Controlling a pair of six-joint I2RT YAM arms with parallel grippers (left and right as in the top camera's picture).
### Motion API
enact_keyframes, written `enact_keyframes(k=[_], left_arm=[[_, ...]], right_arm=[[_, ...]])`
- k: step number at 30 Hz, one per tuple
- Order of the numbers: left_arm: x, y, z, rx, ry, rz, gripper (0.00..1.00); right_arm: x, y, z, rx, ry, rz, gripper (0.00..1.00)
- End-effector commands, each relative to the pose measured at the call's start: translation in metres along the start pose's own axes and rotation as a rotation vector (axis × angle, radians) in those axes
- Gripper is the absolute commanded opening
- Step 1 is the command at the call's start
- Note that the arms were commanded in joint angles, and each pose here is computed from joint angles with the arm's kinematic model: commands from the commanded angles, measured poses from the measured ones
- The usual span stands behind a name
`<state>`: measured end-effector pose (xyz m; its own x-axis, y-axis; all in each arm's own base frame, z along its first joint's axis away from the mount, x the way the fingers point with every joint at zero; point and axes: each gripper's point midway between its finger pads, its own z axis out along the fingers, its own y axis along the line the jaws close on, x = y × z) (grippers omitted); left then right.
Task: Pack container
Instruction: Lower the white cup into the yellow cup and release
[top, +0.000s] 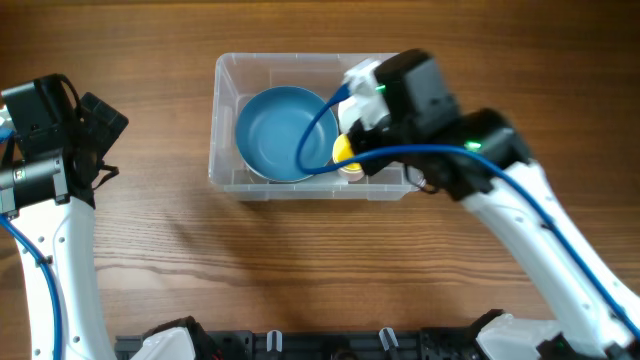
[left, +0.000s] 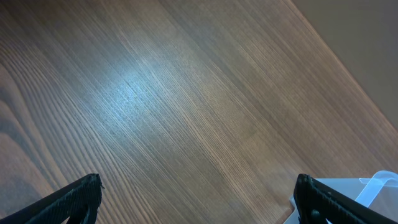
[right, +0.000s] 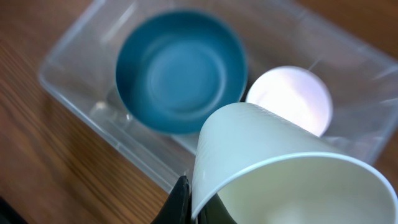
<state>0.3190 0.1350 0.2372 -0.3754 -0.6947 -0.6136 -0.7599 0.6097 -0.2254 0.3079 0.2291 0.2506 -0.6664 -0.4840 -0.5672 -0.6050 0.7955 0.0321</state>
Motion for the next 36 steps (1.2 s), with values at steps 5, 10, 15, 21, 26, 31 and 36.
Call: enact_keyframes(k=[5,10,15,21,26,31,36], left_arm=[[-0.002,-0.001,-0.001,0.004,-0.001,0.0,1.0],[-0.002,-0.001,-0.001,0.004,-0.001,0.0,1.0],[-0.002,-0.001,-0.001,0.004,-0.001,0.0,1.0],[-0.002,-0.001,-0.001,0.004,-0.001,0.0,1.0],[-0.002,-0.001,-0.001,0.004,-0.001,0.0,1.0],[-0.002,-0.001,-0.001,0.004,-0.001,0.0,1.0],[-0.002,-0.001,-0.001,0.004,-0.001,0.0,1.0]], right_arm=[[0.03,-0.004,0.061,0.064,0.196,0.009,0.04],[0.042,-0.005,0.083,0.067,0.268,0.008,0.04],[0.044,-0.012,0.085,0.112,0.274,0.003,0.09],[0.043,-0.015,0.085,0.121,0.274,0.005,0.34],[0.005,-0.04,0.048,0.16,0.112,0.164,0.43],[0.0,-0.113,-0.031,0.27,-0.044,0.365,0.67],[0.027,-0.182,-0.108,0.404,-0.173,0.555,0.96]])
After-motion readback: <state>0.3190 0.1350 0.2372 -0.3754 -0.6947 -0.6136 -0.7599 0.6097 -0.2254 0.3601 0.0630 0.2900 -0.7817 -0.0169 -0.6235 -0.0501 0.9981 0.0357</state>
